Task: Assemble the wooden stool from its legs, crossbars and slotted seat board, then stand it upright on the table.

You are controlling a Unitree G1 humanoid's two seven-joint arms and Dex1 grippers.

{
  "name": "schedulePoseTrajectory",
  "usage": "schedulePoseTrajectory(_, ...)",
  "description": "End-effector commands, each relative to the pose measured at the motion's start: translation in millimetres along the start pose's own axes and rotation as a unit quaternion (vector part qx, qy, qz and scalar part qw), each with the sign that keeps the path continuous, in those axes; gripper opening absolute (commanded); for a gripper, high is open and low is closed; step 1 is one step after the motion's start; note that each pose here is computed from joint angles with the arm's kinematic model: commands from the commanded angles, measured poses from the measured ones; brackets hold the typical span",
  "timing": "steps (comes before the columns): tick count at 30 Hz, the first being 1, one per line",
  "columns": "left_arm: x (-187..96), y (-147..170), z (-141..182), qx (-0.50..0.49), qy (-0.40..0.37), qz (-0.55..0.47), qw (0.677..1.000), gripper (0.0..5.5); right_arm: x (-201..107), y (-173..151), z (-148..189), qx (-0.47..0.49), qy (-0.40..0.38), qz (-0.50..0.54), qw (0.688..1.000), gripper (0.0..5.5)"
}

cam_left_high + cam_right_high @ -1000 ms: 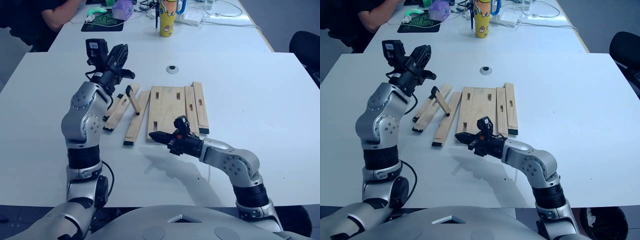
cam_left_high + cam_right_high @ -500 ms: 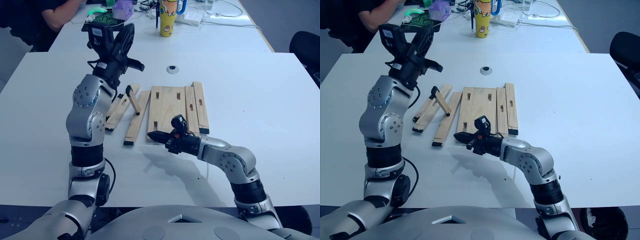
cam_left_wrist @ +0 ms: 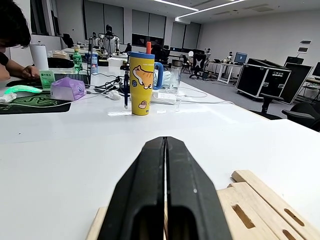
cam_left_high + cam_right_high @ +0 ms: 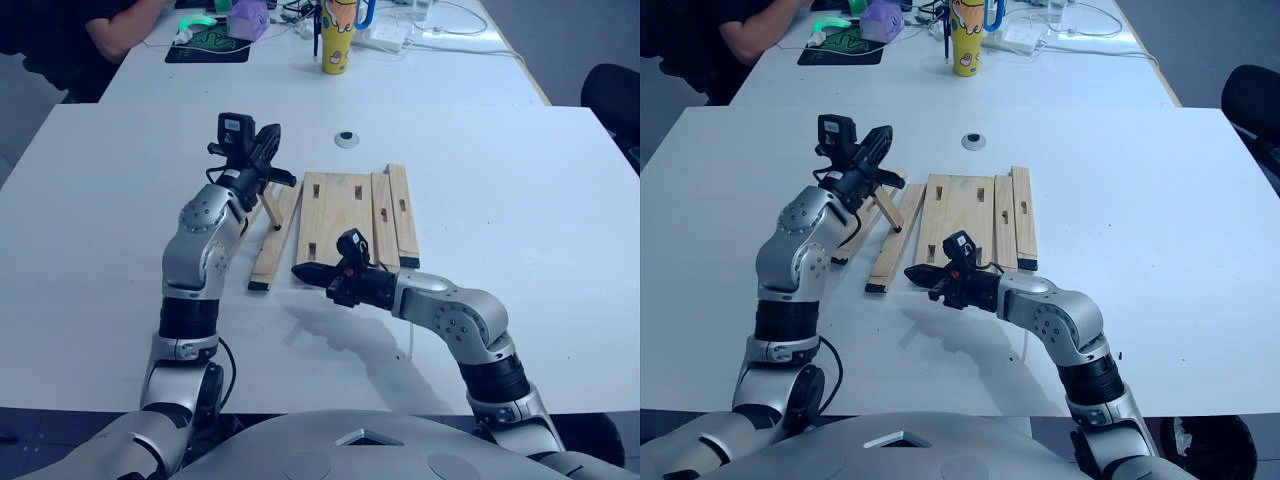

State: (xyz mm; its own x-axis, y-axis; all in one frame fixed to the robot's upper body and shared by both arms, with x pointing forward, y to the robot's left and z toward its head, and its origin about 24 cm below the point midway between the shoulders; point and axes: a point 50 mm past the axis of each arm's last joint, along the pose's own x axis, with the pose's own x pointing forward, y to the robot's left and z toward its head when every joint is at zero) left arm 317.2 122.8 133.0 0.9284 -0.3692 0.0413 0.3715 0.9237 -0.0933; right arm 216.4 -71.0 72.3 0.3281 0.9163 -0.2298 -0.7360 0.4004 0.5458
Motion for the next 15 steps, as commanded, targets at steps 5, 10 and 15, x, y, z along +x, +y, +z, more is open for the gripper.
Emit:
schedulePoseTrajectory(5,-13,1,71,0.057,-0.189,0.04,0.979,0.04,-1,-3,1,-0.006,0.006,-0.004,1.0,0.0)
schedulePoseTrajectory(10,-11,-3,75,0.05,-0.202,0.039,0.977,0.04,0,-3,0,-0.006,0.008,-0.003,1.0,0.0)
schedulePoseTrajectory(15,0,-3,-13,-0.005,0.05,0.019,0.999,0.04,1,-3,1,-0.01,0.013,0.0,1.0,0.0)
